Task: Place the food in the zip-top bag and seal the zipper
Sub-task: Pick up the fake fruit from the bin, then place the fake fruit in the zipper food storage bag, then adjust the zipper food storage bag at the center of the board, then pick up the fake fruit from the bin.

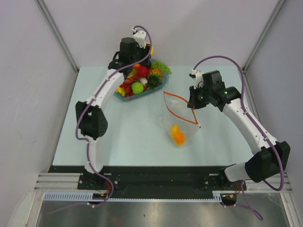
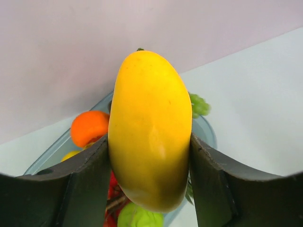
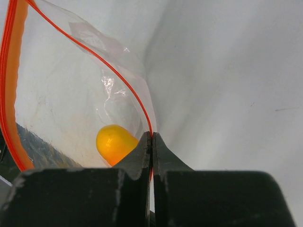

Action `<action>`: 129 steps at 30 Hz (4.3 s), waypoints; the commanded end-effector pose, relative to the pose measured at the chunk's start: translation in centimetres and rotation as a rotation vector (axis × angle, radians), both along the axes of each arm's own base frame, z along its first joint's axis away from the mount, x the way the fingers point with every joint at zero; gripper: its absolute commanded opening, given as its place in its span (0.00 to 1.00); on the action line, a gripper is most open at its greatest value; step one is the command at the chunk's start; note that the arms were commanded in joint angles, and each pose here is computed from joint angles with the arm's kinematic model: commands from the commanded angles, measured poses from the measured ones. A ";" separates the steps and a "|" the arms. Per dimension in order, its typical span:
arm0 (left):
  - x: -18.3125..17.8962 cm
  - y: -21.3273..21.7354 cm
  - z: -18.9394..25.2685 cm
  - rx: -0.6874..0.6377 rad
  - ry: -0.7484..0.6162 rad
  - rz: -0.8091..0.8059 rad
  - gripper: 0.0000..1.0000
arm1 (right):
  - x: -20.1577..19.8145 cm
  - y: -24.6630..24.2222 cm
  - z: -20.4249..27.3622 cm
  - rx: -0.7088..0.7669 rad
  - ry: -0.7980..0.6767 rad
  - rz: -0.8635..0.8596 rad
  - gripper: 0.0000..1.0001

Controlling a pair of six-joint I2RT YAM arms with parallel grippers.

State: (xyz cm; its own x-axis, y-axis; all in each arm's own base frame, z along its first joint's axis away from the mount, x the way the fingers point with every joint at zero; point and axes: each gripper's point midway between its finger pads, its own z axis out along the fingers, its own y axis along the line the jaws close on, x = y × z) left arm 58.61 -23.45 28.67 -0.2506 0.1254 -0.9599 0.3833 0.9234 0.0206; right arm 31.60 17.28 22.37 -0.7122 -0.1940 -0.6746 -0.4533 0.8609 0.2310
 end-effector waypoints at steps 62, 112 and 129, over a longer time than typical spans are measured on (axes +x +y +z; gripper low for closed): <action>-40.0 -3.3 -3.5 0.573 -0.409 -1.291 0.91 | -6.2 9.7 5.7 0.220 0.009 0.416 0.00; -41.7 -4.9 3.2 0.115 -0.195 -1.137 0.88 | -6.2 7.8 2.8 -0.002 -0.023 0.467 0.00; -10.1 -2.6 1.8 -0.064 -0.012 -0.207 1.00 | -5.8 5.0 1.7 0.011 0.020 0.349 0.00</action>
